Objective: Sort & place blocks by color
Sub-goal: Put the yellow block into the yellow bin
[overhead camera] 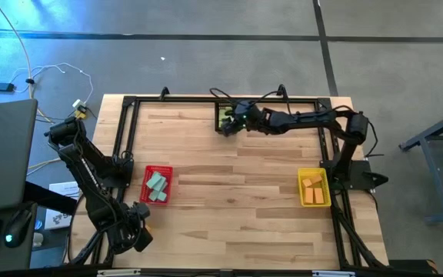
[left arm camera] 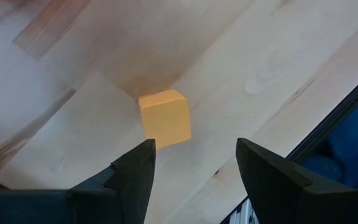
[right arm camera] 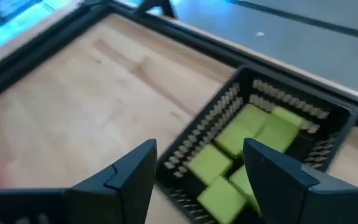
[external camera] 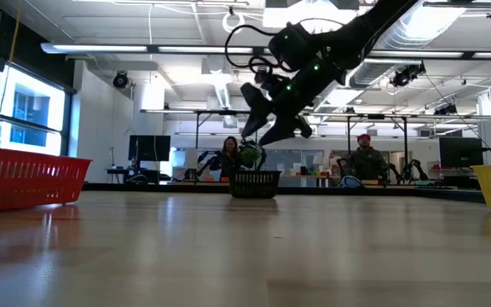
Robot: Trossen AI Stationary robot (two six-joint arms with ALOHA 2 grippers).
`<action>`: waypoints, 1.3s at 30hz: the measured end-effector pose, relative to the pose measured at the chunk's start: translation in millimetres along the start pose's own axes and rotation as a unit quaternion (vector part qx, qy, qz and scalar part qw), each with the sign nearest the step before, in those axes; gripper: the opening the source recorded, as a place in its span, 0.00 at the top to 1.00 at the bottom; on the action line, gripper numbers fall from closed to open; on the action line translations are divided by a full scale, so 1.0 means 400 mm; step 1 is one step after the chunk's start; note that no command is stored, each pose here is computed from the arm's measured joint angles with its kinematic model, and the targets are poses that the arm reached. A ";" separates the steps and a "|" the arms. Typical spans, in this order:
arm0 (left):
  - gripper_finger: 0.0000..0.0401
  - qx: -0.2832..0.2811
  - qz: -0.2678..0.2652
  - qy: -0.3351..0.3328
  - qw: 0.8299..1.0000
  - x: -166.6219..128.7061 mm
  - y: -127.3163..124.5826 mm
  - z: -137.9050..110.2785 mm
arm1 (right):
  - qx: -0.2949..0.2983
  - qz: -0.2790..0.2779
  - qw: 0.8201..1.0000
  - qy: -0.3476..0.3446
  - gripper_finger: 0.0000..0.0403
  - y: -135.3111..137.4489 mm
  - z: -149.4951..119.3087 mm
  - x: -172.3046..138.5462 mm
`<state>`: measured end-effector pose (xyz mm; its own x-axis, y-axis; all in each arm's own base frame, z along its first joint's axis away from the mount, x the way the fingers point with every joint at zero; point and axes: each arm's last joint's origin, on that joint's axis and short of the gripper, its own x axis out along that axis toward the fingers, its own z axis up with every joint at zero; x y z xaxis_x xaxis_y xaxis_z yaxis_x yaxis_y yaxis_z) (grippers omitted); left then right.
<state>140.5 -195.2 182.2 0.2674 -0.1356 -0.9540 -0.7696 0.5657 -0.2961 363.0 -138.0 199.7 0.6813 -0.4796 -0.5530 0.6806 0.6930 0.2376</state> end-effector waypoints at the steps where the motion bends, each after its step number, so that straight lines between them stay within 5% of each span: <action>1: 0.47 -0.002 0.000 0.000 1.000 0.000 0.000 0.000 | 0.001 0.011 1.000 0.001 0.44 0.002 0.004 -0.006; 16: 0.47 -0.009 0.074 -0.014 0.997 0.088 0.004 -0.013 | -0.007 0.108 0.994 0.029 0.44 0.037 0.032 -0.080; 24: 0.48 -0.002 0.091 -0.018 0.996 0.119 0.004 -0.018 | -0.048 0.163 0.984 0.045 0.44 0.087 0.044 -0.193; 39: 0.74 0.082 0.017 -0.058 0.995 0.126 -0.028 -0.018 | -0.120 0.237 0.955 0.134 0.44 0.242 -0.080 -0.331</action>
<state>158.2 -214.3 136.9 0.3157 -0.0241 -0.9485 -0.6764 0.6954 -0.2428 329.9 9.8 270.5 0.7826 0.0512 -0.6204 0.2093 0.9170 0.3397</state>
